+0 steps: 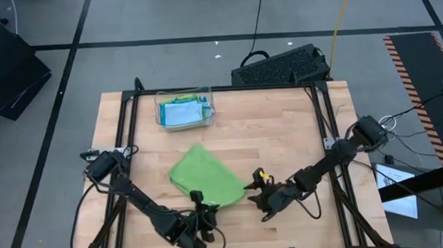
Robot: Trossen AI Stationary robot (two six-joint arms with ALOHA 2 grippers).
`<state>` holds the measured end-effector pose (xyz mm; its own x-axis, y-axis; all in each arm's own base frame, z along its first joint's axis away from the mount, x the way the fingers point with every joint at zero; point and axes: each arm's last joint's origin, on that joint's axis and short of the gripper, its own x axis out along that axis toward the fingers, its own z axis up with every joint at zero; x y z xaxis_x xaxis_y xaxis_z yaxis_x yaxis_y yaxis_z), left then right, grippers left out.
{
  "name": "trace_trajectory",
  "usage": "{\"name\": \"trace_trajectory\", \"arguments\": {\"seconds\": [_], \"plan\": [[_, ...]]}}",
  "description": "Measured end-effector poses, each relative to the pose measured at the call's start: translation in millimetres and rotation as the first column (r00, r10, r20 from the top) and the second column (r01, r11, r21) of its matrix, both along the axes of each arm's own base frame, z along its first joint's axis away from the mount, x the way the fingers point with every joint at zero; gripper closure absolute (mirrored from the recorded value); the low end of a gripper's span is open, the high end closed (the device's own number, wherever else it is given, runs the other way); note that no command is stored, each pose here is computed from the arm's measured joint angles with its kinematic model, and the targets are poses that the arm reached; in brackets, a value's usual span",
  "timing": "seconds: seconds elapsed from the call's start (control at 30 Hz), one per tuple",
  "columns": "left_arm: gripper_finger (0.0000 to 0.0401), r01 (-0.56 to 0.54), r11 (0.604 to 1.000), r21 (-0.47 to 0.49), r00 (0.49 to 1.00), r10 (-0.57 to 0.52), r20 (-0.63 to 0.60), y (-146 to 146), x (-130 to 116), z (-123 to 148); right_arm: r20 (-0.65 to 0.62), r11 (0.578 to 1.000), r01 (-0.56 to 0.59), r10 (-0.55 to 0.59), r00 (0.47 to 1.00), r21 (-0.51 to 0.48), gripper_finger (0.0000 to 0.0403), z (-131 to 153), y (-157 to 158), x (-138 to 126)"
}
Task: Fold microfiber towels
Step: Fold the green microfiber cloth
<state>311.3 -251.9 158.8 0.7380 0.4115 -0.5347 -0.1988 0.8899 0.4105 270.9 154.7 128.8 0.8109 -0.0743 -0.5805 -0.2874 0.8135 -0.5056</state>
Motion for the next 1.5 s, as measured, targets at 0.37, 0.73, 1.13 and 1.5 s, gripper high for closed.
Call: {"name": "trace_trajectory", "arguments": {"seconds": [0.37,0.73,1.13,1.5], "plan": [[0.0395,-0.062,0.998,0.001,0.993,0.062,0.103,-8,-13,7,0.075,0.989,-0.043,0.032,0.997,0.143,0.0208,-19,13,10],[0.0397,-0.106,0.994,0.026,0.975,0.099,0.199,-13,-21,12,0.067,0.998,0.034,-0.037,0.997,0.049,0.0176,-36,15,7],[0.0395,-0.133,0.991,0.003,0.968,0.129,0.213,-11,-21,11,0.155,0.994,0.082,-0.093,0.984,0.071,0.0192,-48,18,14],[0.0397,-0.142,0.99,-0.002,0.966,0.139,0.219,-9,-20,12,0.139,0.979,0.15,-0.169,0.976,0.135,0.0299,-51,17,12]]}}
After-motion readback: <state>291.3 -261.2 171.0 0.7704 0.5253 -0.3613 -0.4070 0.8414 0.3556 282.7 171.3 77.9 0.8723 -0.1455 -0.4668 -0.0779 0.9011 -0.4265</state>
